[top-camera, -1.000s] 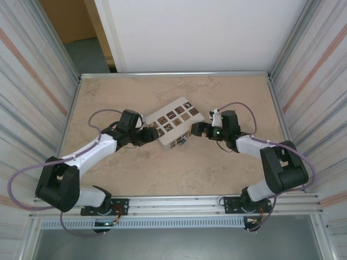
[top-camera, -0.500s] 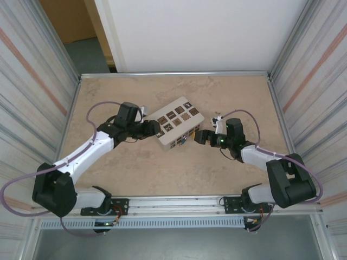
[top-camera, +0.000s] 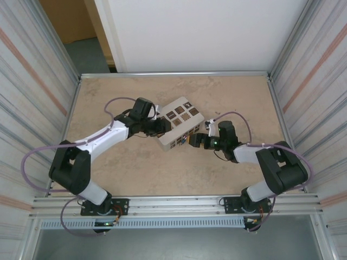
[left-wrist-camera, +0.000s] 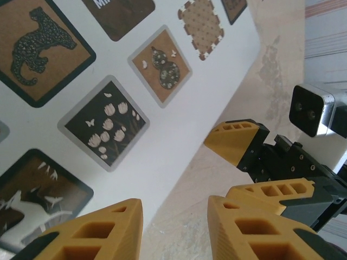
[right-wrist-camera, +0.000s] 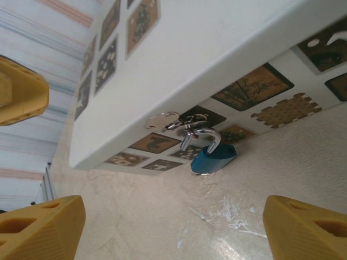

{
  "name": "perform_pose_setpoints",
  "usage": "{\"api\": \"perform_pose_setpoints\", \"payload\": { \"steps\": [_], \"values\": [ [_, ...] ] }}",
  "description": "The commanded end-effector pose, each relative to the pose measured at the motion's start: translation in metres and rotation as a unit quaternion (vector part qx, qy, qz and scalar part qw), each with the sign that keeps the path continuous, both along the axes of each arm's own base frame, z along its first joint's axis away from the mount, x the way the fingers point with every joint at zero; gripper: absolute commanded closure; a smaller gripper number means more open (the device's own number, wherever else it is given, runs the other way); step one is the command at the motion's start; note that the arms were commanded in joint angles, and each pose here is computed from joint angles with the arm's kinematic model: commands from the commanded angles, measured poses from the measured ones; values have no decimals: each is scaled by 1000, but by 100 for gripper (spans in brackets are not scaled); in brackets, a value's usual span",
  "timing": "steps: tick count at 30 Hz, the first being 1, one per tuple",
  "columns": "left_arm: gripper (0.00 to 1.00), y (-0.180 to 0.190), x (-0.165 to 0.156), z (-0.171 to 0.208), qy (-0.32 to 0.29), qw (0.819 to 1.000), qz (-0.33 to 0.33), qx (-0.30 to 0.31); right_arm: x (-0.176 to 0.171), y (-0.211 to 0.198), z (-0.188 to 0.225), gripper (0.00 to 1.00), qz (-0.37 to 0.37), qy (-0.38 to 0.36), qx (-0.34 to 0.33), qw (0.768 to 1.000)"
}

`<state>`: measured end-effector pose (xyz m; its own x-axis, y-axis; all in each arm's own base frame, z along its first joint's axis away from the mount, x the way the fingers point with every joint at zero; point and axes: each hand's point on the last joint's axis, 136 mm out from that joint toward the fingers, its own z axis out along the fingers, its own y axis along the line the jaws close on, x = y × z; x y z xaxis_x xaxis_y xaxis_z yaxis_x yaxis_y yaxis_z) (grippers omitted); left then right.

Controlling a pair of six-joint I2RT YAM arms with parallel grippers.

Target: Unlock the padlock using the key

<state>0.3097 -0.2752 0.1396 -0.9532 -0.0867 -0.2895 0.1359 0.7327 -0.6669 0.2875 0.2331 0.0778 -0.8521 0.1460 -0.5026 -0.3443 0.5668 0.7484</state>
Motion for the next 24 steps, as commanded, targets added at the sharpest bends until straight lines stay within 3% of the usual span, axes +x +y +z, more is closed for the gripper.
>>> {"api": "perform_pose_setpoints", "payload": {
  "steps": [1, 6, 24],
  "values": [
    [64, -8, 5, 4, -12, 1000, -17, -9, 13, 12, 9, 20, 8, -35, 10, 999],
    [65, -4, 4, -11, 0, 1000, -11, 5, 19, 17, 1, 26, 13, -41, 4, 999],
    [68, 13, 0, -44, 21, 999, 10, 48, 32, 36, -4, 26, 35, -70, 27, 997]
  ]
}}
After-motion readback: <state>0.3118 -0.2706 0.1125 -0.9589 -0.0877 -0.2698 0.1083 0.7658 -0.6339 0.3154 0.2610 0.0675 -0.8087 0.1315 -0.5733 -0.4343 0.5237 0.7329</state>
